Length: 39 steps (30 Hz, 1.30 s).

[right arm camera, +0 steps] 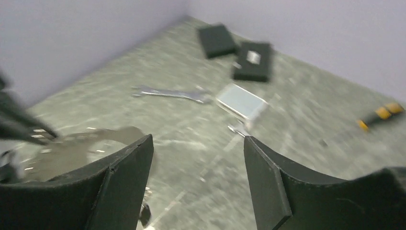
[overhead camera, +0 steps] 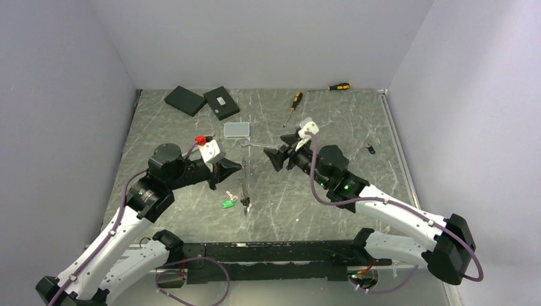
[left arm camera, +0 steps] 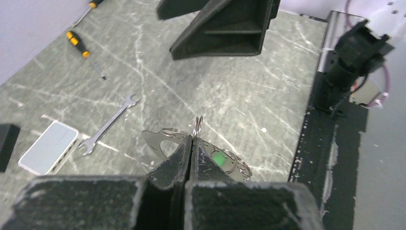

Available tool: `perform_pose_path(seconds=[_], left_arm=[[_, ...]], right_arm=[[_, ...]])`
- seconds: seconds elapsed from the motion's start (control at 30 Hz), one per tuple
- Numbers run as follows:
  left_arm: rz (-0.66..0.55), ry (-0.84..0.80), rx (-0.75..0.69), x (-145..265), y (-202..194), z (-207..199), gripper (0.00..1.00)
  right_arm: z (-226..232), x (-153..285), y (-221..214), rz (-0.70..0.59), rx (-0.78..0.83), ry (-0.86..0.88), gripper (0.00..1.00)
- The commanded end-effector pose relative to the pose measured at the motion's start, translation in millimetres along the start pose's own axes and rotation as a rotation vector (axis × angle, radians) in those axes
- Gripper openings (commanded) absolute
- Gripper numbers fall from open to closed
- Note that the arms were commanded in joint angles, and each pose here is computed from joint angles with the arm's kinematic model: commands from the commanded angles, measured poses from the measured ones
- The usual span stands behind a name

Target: Put the keys on the keyring

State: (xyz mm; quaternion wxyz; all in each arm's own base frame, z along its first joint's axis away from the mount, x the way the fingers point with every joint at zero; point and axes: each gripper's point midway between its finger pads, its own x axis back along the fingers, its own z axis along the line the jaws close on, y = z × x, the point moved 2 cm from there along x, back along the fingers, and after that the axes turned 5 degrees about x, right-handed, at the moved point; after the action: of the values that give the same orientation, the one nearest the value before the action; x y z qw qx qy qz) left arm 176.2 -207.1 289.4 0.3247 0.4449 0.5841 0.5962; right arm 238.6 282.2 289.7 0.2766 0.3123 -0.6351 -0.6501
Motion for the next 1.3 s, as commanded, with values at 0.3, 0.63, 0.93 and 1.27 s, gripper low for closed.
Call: perform_pose_path(seconds=[0.3, 0.63, 0.93, 1.27], left_arm=[[-0.002, 0.322, -0.015, 16, 1, 45, 0.0], [-0.02, 0.301, 0.006, 18, 0, 38, 0.0], [-0.012, 0.295, 0.012, 15, -3, 39, 0.0], [0.005, 0.285, 0.018, 9, -8, 41, 0.0]], right_arm=[[-208, 57, -106, 0.52, -0.241, -1.026, 0.75], [-350, 103, -171, 0.62, -0.373, -1.297, 0.54], [-404, 154, -192, 0.609, -0.452, -1.315, 0.45], [-428, 183, -215, 0.644, -0.502, -1.318, 0.43]])
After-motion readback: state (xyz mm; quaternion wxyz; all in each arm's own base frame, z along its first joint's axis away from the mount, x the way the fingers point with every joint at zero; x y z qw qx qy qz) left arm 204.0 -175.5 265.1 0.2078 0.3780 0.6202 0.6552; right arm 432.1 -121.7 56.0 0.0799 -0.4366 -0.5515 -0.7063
